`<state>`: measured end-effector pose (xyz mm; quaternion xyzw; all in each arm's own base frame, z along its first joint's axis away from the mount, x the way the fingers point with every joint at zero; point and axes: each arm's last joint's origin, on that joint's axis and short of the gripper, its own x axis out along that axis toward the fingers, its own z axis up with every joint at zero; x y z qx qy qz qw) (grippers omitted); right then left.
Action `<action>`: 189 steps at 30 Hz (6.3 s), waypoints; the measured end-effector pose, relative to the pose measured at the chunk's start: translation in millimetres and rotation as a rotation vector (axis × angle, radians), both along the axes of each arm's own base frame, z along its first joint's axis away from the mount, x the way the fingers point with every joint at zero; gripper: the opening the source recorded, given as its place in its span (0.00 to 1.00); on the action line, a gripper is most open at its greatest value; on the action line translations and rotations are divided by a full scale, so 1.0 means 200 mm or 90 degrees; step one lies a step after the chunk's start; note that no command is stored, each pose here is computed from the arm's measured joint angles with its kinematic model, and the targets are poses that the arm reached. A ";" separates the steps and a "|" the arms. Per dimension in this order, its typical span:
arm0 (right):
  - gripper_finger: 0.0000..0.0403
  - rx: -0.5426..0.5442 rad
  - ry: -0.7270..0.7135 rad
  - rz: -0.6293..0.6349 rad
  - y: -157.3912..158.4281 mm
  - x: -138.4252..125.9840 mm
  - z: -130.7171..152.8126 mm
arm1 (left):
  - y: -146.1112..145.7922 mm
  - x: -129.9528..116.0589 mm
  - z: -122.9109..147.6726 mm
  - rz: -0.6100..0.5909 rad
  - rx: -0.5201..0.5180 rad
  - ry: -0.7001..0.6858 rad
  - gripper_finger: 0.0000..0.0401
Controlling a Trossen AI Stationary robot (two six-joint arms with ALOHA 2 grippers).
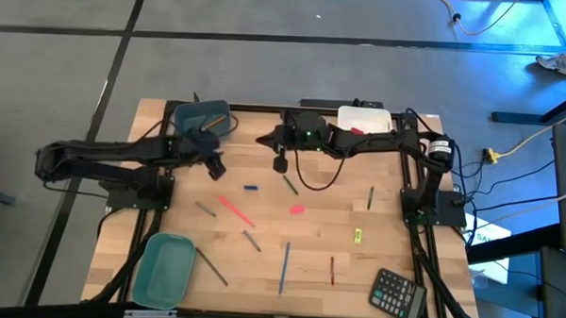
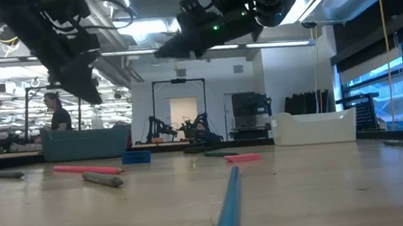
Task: Sort crayons/erasers/pens/pencils in bins
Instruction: Put the pink pencil into the blue bin
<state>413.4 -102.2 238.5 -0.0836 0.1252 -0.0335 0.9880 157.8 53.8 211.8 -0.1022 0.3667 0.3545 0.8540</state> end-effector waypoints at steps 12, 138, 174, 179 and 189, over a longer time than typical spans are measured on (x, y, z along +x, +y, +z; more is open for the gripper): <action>0.31 0.048 0.260 -0.033 0.07 -0.07 -0.18 | -0.14 0.10 -0.14 -0.067 -0.044 -0.123 0.26; 0.10 0.041 0.212 -0.233 0.94 -0.01 -0.44 | -0.65 0.21 0.13 -0.331 0.049 -0.080 0.26; 0.10 0.108 -0.224 -0.054 0.99 -0.38 -0.28 | -0.63 0.39 0.26 -0.405 0.116 -0.336 0.43; 0.10 0.097 -0.223 -0.052 0.99 -0.38 -0.28 | -0.65 0.45 0.22 -0.416 0.136 -0.331 0.39; 0.10 0.093 -0.222 -0.044 1.01 -0.39 -0.28 | -0.66 0.48 0.22 -0.415 0.144 -0.359 0.25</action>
